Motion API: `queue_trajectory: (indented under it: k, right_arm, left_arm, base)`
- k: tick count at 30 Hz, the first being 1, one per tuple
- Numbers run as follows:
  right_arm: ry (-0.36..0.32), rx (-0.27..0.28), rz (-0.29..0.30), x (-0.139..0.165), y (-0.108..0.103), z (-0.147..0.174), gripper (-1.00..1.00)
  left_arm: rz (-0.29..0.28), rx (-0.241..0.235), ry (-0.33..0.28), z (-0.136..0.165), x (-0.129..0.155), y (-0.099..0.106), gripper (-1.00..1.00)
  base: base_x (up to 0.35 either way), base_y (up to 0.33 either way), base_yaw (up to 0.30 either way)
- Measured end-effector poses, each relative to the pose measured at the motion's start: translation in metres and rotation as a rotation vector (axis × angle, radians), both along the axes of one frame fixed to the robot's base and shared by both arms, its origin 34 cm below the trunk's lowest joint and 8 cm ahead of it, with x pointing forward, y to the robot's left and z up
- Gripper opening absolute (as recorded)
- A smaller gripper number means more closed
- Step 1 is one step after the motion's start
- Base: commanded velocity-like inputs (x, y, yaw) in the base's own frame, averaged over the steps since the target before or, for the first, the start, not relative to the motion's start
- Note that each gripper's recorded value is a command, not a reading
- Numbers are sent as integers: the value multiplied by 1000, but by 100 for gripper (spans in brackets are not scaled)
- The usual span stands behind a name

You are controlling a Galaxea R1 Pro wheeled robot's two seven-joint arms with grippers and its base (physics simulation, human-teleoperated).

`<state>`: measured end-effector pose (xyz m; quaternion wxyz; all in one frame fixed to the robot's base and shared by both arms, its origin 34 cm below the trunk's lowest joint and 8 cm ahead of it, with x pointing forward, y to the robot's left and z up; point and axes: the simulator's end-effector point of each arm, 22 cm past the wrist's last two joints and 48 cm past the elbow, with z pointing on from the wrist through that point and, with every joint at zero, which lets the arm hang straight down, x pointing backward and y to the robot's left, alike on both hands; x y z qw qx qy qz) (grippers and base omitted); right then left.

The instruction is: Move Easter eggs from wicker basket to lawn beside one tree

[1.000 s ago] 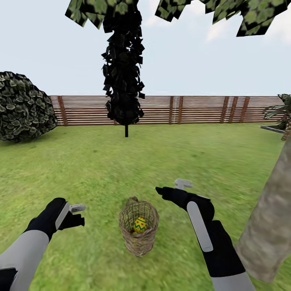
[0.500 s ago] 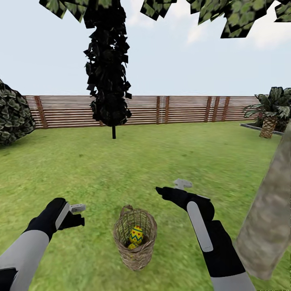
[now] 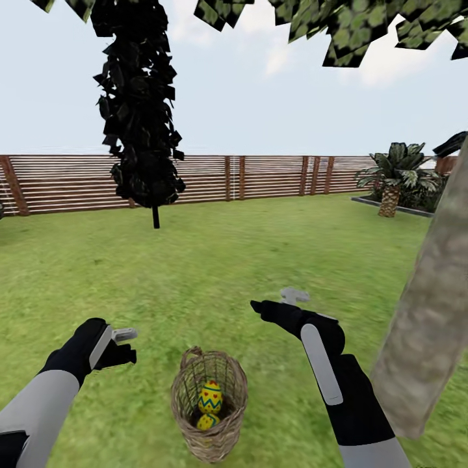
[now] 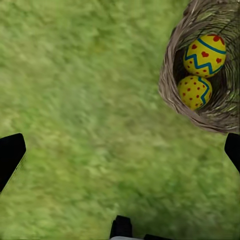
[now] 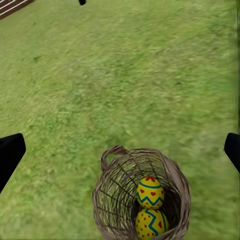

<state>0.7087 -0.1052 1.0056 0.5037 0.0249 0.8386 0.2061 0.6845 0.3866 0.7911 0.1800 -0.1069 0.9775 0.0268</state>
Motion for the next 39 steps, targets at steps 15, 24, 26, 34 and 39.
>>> queue_trajectory:
  k: [15,24,26,34,39]
  right_arm:
    - [-9,0,0,-1,0,5,100]
    - [-15,0,0,-2,0,8,100]
    - [-16,0,0,-2,0,9,100]
    - [-22,1,0,-3,0,12,100]
    - [-25,2,1,-4,0,14,100]
  left_arm:
    - [-1,0,-9,5,1,0,100]
    - [-2,0,-15,8,1,0,100]
    - [-1,0,-17,9,1,0,100]
    - [-1,0,-22,12,2,0,100]
    - [0,0,-26,14,2,0,100]
  base:
    - [53,149,-277]
    - [1,88,-275]
    - [0,109,-274]
    - [0,154,-274]
    - [0,63,-274]
